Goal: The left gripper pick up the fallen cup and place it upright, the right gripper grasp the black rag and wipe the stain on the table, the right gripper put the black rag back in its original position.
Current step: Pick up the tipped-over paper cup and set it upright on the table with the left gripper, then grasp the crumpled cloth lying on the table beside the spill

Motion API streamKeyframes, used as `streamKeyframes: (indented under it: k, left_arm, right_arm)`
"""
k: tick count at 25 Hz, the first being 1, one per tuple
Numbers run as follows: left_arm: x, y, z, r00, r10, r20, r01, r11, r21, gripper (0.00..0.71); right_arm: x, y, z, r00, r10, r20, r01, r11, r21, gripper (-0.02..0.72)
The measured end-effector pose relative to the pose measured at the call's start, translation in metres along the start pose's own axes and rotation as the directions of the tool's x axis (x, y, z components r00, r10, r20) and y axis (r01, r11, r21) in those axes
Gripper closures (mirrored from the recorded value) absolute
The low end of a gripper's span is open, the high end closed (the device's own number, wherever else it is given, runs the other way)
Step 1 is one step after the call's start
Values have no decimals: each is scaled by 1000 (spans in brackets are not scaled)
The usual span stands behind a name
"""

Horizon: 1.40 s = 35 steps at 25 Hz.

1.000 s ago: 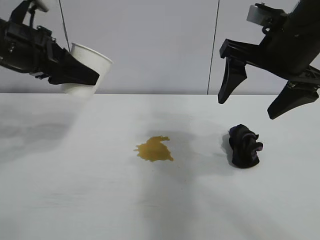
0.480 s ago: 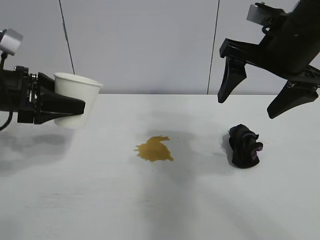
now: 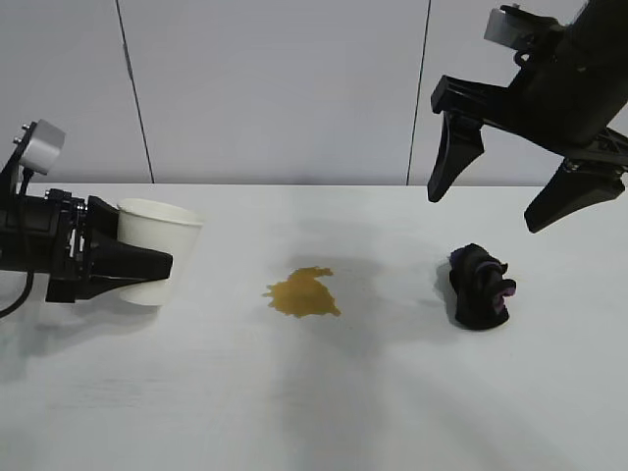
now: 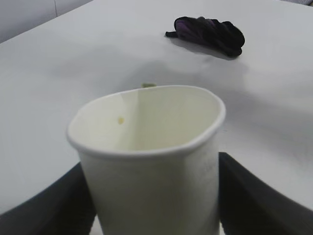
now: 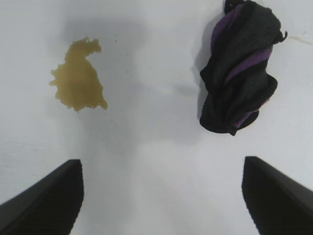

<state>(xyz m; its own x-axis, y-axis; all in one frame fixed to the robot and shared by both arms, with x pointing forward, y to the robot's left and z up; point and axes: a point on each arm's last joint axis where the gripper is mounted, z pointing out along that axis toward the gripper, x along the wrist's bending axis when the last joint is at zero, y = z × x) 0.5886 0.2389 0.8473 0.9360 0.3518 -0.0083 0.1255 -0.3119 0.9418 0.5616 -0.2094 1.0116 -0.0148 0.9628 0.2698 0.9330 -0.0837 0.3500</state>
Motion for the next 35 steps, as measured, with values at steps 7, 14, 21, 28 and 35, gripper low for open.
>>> streamKeyframes:
  k: [7,14,21,28,35]
  left_arm:
    - [-1,-12,4,1000,-13,7,13,1000,8,249]
    - [-1,-12,4,999,37,7,-37,999,8,94]
    - [0,-7,2,999,41,0,-41,999,5,21]
    - [8,49,-20,980,-150,-130,159,985,65,17]
    - [-4,116,-49,861,-338,-380,418,896,151,17]
  right_arm:
    - [0,0,0,1000,0,0,0,1000,1,93]
    - [0,0,0,1000,0,0,0,1000,1,93]
    - [0,0,0,1000,-14,0,14,1000,3,93]
    - [0,0,0,1000,-21,0,21,1000,4,93]
    - [0,0,0,1000,-22,0,22,1000,5,93]
